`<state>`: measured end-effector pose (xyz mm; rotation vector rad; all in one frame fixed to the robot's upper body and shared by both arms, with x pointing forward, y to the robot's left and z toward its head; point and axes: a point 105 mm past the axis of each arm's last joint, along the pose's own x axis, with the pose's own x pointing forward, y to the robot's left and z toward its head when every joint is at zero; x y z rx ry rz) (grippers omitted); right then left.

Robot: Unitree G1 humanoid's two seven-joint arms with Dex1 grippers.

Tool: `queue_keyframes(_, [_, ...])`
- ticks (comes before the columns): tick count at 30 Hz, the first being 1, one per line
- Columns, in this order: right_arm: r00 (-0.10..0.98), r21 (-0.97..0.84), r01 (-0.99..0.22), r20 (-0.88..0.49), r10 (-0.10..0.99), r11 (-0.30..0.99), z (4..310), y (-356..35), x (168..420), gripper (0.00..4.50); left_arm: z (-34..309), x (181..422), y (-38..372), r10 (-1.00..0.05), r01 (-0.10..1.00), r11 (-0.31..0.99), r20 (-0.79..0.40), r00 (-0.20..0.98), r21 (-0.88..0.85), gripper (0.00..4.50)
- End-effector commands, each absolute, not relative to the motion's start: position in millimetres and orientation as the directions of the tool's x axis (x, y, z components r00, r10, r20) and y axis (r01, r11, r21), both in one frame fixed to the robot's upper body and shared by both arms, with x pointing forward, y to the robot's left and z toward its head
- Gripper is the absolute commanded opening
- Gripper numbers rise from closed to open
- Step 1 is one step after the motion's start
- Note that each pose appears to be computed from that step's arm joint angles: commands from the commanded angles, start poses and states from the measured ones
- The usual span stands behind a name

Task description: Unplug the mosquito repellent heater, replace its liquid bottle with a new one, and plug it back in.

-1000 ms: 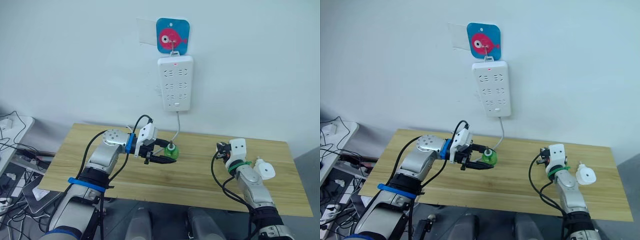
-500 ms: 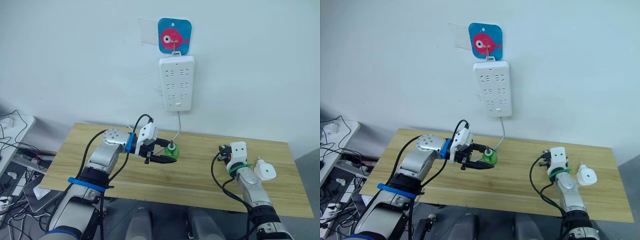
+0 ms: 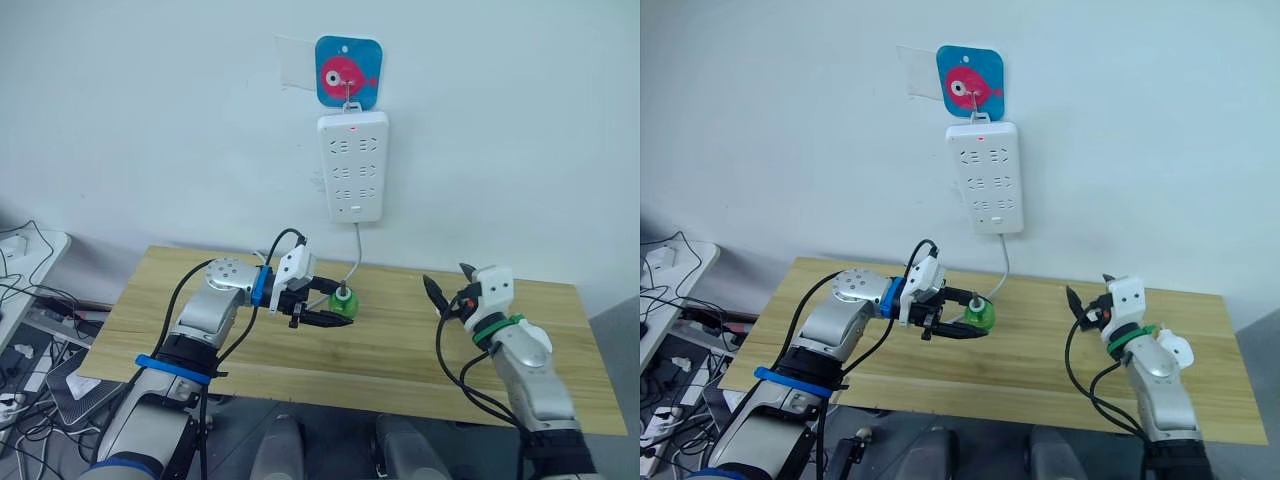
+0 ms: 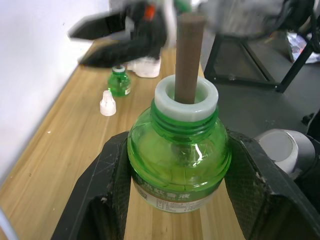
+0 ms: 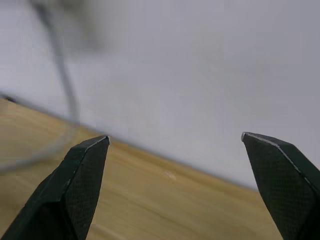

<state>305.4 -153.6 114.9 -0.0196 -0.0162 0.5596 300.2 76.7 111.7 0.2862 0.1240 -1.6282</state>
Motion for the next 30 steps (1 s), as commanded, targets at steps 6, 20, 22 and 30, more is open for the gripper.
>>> queue_keyframes(6, [0.460,0.074,-0.883,-0.057,0.886,0.463,152.3,-94.7,245.2,2.84,123.8,302.5,72.7,-0.966,0.984,-0.112,-0.247,-0.075,0.138,2.25])
queue_keyframes(20, [0.339,0.069,-0.936,-0.084,0.937,0.344,153.0,-61.0,247.6,2.84,127.4,295.5,67.1,-0.964,0.977,-0.150,-0.242,-0.110,0.154,2.25])
queue_keyframes(22, [0.333,0.063,-0.939,-0.084,0.939,0.339,152.2,-58.2,249.9,2.84,128.0,294.5,67.0,-0.964,0.976,-0.151,-0.241,-0.111,0.156,2.25])
queue_keyframes(30, [0.324,0.049,-0.944,-0.066,0.944,0.327,147.6,-41.6,261.9,2.84,129.8,291.7,66.4,-0.965,0.975,-0.154,-0.235,-0.114,0.158,2.25])
